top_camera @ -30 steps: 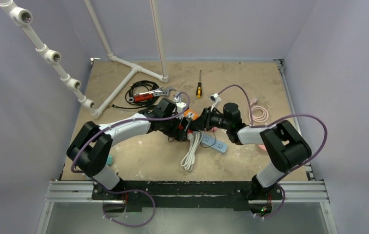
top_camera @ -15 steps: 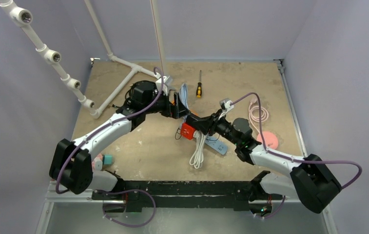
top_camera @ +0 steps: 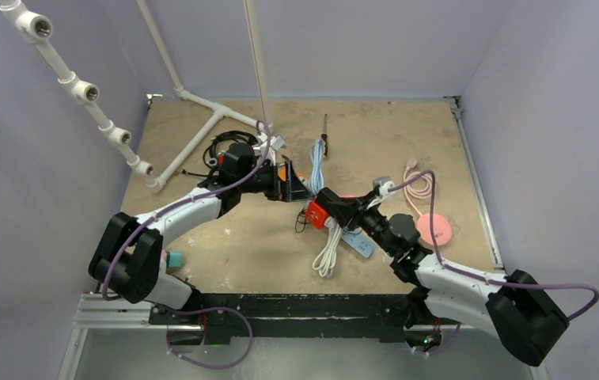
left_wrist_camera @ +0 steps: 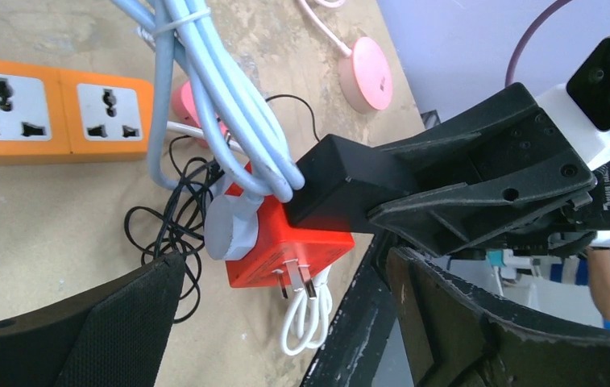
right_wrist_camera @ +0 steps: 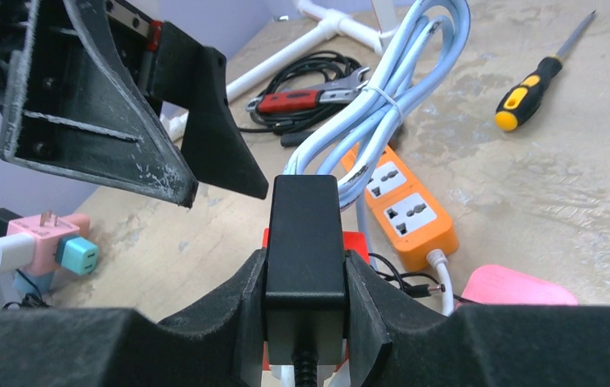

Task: Pull the plug off the socket
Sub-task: Remove the plug from the socket.

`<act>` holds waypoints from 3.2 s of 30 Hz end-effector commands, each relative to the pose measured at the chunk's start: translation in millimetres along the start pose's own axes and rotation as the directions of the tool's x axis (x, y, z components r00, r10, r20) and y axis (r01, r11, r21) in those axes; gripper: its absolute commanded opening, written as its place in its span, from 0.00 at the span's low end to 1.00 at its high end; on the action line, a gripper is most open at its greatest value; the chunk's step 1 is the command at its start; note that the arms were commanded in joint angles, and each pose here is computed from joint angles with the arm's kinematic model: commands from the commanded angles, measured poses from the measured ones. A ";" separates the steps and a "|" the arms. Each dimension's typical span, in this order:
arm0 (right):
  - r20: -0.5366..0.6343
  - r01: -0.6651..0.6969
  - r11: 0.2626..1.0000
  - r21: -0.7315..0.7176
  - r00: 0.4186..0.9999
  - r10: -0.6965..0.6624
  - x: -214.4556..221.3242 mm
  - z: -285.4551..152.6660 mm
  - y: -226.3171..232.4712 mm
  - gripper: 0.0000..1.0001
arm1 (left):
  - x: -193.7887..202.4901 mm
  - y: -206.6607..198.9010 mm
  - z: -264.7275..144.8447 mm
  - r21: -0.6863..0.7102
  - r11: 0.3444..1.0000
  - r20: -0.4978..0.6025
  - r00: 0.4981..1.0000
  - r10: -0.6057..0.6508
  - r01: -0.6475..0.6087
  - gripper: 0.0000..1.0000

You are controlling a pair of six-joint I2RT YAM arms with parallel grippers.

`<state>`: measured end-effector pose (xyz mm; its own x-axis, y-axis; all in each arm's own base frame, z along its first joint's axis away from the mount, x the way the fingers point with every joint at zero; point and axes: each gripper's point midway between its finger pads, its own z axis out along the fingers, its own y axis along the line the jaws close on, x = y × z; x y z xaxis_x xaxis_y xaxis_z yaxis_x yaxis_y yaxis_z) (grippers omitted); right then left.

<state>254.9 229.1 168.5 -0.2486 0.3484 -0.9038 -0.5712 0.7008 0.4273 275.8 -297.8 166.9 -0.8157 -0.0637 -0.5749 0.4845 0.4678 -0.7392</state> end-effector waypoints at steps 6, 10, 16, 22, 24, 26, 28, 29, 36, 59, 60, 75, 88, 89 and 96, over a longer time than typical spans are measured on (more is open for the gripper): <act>0.392 0.052 0.990 -0.131 0.920 0.003 -103.9 -22.8 40.3 0.00 | 11.0 -12.1 8.9 0.150 0.985 -0.056 0.995 -0.079 0.086 0.94; 0.386 0.072 0.978 -0.197 0.923 0.010 -102.0 -24.9 52.5 0.00 | 2.4 -22.1 7.1 0.195 0.979 -0.023 0.999 -0.048 0.051 0.93; 0.383 0.082 0.956 -0.280 0.923 0.033 -100.0 -33.0 67.1 0.00 | -13.4 -28.9 -0.9 0.225 0.974 0.057 0.998 -0.034 0.020 0.94; 0.392 0.105 0.938 -0.329 0.919 0.034 -103.4 -41.4 77.9 0.00 | -5.7 -5.9 11.9 0.180 0.979 0.035 0.994 -0.103 0.095 0.85; 0.389 0.111 0.932 -0.345 0.921 0.034 -102.7 -42.4 81.3 0.00 | -6.1 -3.6 15.2 0.185 0.977 0.034 0.992 -0.118 0.110 0.78; 0.381 0.121 0.923 -0.365 0.924 0.029 -101.5 -42.3 85.7 0.00 | -5.5 -0.6 17.7 0.184 0.976 0.035 0.992 -0.124 0.116 0.75; 0.370 0.128 0.914 -0.385 0.929 0.025 -99.1 -41.0 90.0 0.00 | -4.7 1.4 19.0 0.181 0.976 0.032 0.991 -0.129 0.121 0.74; 0.367 0.128 0.913 -0.388 0.930 0.026 -98.3 -40.4 90.8 0.00 | -4.2 1.5 19.3 0.182 0.976 0.030 0.991 -0.130 0.123 0.74; 0.366 0.148 0.924 -0.352 0.930 -0.009 -95.1 -31.2 87.2 0.00 | 4.3 -2.9 25.6 0.199 0.972 -0.010 0.992 -0.127 0.126 0.73; -0.134 0.058 0.950 -0.308 0.986 -0.104 14.6 47.4 89.8 0.65 | -4.8 -17.9 15.6 0.142 0.986 0.015 0.997 0.081 -0.082 0.00; -0.157 0.067 0.952 -0.300 0.980 -0.119 19.9 51.5 87.5 0.66 | -5.4 -18.4 15.1 0.141 0.986 0.018 0.996 0.084 -0.086 0.00; -0.189 0.111 0.981 -0.157 0.972 -0.140 1.5 41.1 55.1 0.88 | -24.0 -28.0 -0.8 0.082 0.972 0.071 0.974 0.213 -0.219 0.00; -0.314 0.098 0.945 -0.311 0.928 -0.200 38.2 44.9 63.9 0.76 | -39.4 -31.8 -15.3 0.057 0.959 0.116 0.956 0.268 -0.276 0.00; -0.313 0.098 0.945 -0.312 0.929 -0.200 38.9 45.0 63.8 0.72 | -39.2 -32.0 -15.4 0.059 0.959 0.116 0.956 0.269 -0.277 0.00; -0.256 0.096 0.963 -0.251 0.953 -0.162 27.5 45.0 56.8 0.00 | -38.5 -11.0 -15.4 -0.048 0.962 0.094 0.957 0.273 -0.270 0.00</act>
<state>239.8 308.7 141.1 -0.4164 -0.0218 -0.9089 -0.7727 0.5352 0.3412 271.0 -288.1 149.0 -0.7703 0.0298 -0.6369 0.5615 0.5051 -0.6554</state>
